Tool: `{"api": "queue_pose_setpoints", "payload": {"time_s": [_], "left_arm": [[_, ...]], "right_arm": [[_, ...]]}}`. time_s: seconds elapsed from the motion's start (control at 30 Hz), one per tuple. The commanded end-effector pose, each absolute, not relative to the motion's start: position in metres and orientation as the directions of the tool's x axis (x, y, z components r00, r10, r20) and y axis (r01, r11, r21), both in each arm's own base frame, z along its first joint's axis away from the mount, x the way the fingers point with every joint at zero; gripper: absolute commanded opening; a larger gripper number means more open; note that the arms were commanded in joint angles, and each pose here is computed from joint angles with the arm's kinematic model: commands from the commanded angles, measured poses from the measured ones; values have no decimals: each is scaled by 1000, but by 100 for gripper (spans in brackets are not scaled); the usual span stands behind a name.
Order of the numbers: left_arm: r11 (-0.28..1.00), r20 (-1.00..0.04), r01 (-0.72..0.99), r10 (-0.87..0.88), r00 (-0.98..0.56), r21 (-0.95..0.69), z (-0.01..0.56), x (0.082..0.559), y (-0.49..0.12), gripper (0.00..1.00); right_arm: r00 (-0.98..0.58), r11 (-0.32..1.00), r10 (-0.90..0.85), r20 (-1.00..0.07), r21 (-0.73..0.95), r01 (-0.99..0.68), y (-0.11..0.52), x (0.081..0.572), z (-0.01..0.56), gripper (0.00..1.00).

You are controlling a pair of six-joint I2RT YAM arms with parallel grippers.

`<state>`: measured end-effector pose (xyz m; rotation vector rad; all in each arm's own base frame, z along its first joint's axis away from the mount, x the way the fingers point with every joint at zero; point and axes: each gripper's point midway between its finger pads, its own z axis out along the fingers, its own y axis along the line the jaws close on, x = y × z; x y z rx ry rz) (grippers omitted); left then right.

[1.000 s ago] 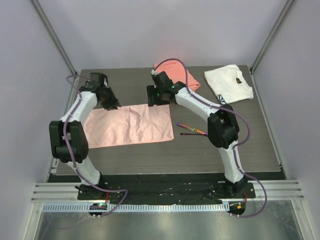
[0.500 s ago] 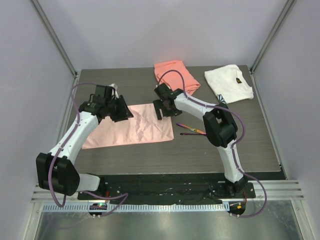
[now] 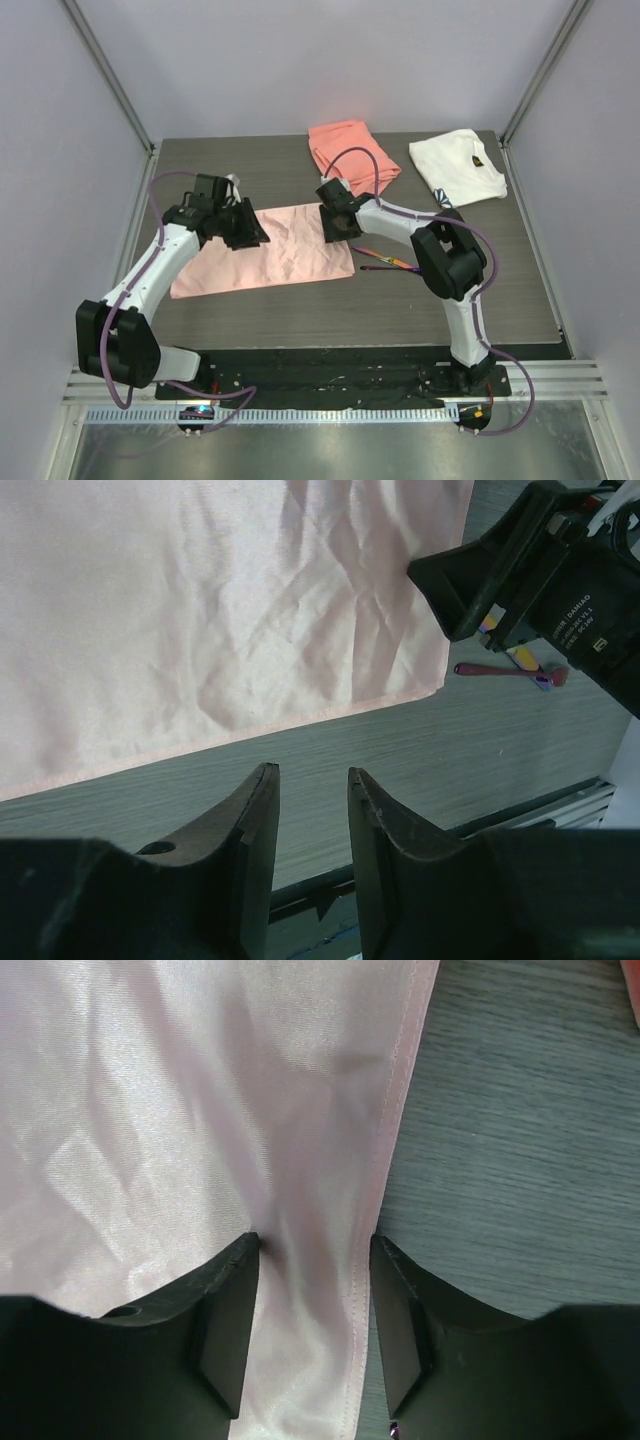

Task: Fold the napkin into a case and place the utensils inside
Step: Fold the rectangle-folded napkin at the center of the board.

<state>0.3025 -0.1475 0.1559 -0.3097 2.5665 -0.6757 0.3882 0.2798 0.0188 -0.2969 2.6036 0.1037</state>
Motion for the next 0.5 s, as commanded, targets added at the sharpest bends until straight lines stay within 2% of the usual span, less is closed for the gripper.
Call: {"api": "queue_pose_setpoints", "payload": {"time_s": [0.0, 0.03, 0.07, 0.13, 0.17, 0.33, 0.47], "left_arm": [[853, -429, -58, -318, -845, -519, 173, 311, -149, 37], [854, -423, -65, -321, -847, -517, 170, 311, -149, 38], [856, -423, -68, -321, -847, -513, 169, 312, -148, 38], [857, -412, -76, -321, -853, -510, 165, 312, -148, 38], [858, -402, -85, -323, -857, -507, 160, 315, -148, 38], [841, -344, -145, -363, -866, -521, 141, 325, -150, 37], [824, -281, -209, -401, -872, -527, 119, 343, -155, 34]], "right_arm": [[-903, 978, -198, -382, -17, -207, 266, 345, -38, 47], [-890, 972, -221, -399, -15, -234, 269, 348, -36, 44], [-875, 970, -229, -426, -21, -244, 271, 356, -33, 37], [-852, 961, -258, -455, -29, -276, 277, 366, -25, 31], [-827, 951, -287, -483, -39, -307, 281, 376, -15, 24], [-740, 914, -361, -567, -61, -400, 297, 402, 24, 4], [-665, 883, -399, -631, -69, -464, 309, 415, 63, 1]]}}
